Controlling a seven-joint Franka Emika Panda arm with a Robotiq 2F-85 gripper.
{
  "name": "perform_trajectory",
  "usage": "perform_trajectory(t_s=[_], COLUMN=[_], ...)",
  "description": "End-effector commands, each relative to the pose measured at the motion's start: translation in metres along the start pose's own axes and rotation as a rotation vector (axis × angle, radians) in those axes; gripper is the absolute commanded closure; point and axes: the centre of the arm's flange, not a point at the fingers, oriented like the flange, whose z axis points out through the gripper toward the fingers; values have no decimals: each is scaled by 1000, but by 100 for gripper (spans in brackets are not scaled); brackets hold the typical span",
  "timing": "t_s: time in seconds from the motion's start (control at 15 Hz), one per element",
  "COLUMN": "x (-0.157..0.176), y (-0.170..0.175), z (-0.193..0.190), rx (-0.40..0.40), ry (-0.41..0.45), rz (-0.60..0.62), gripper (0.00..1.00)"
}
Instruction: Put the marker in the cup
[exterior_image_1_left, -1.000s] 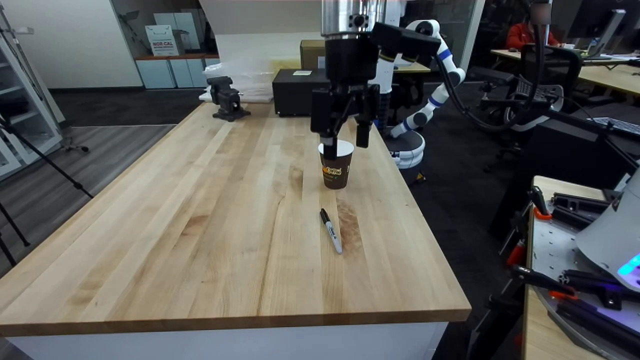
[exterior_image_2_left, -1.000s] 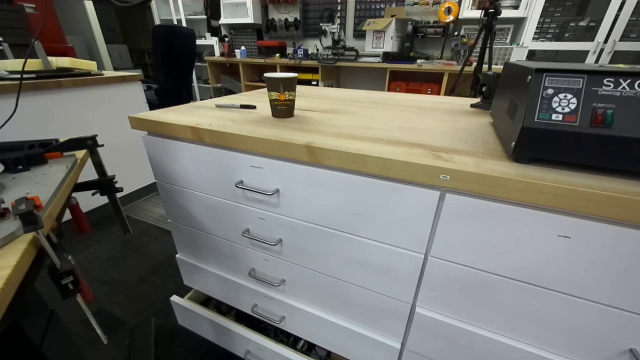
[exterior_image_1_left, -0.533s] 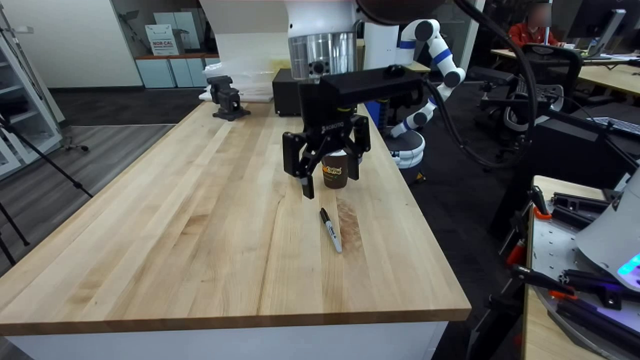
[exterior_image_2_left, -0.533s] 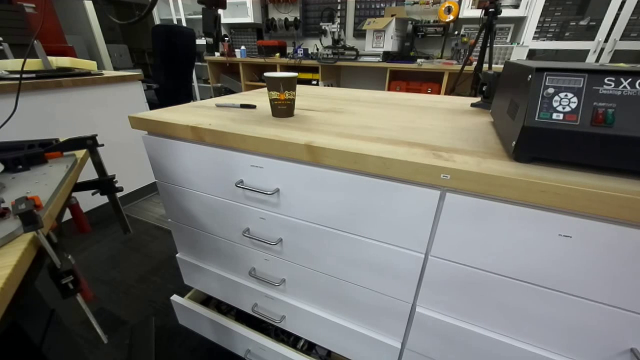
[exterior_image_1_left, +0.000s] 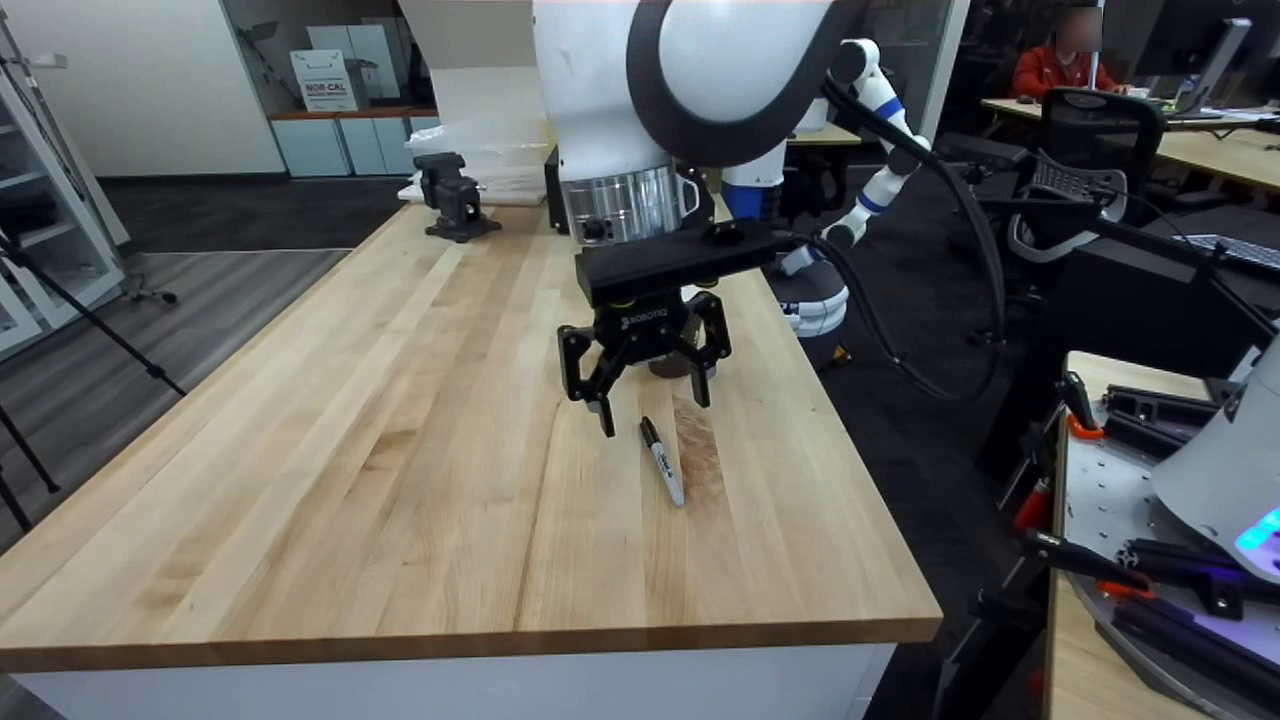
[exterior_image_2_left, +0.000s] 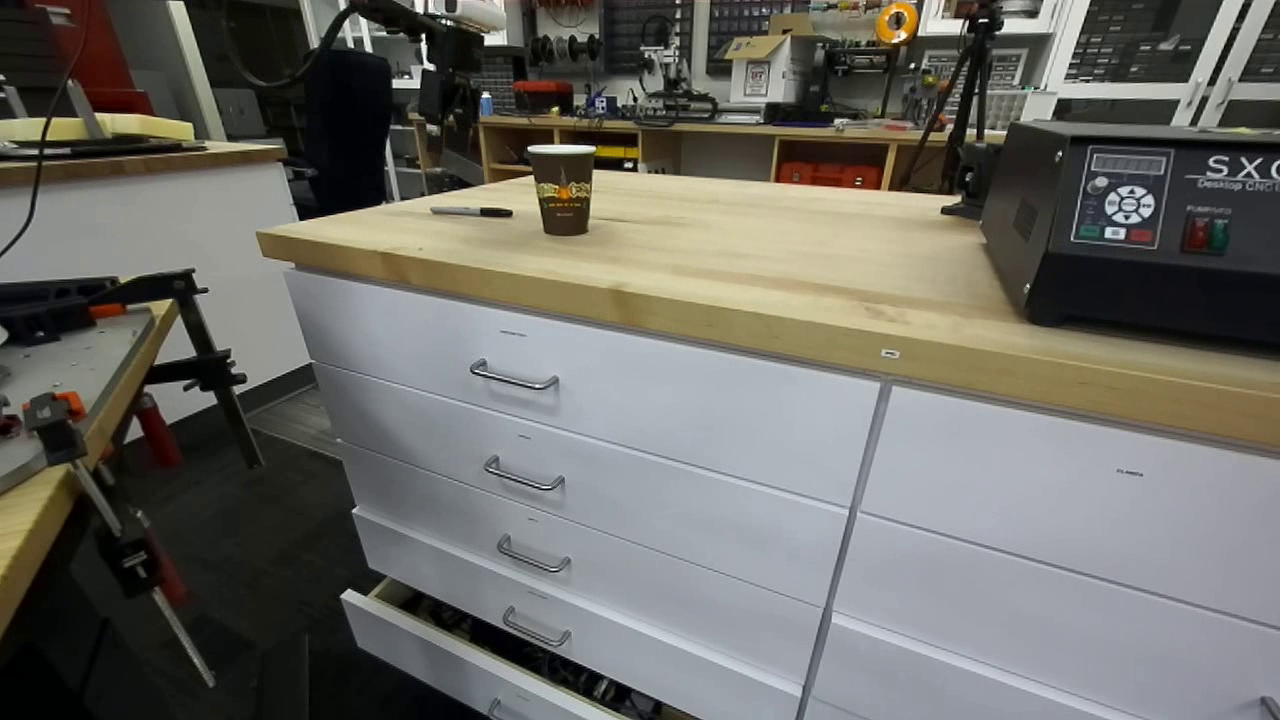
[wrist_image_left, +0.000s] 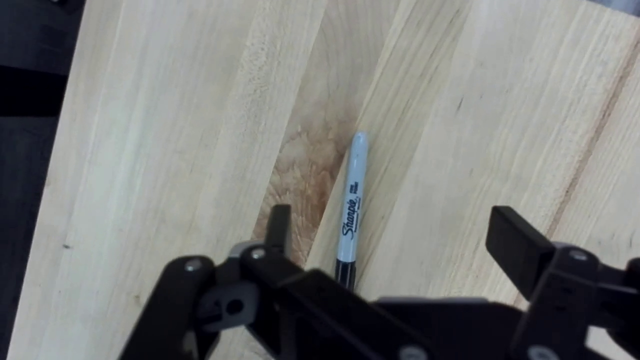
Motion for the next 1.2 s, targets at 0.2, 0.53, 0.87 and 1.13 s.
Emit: perform_trajectory(t_s=[0.2,0.53,0.87,1.13], x=[41,79,79,74], y=[-7,23,23,19], z=[29,40,33,37], rx=[81,83,118,113], ry=[-51,-22,-9,-6], rz=[162,224,219,207], gripper=[0,0,46,31])
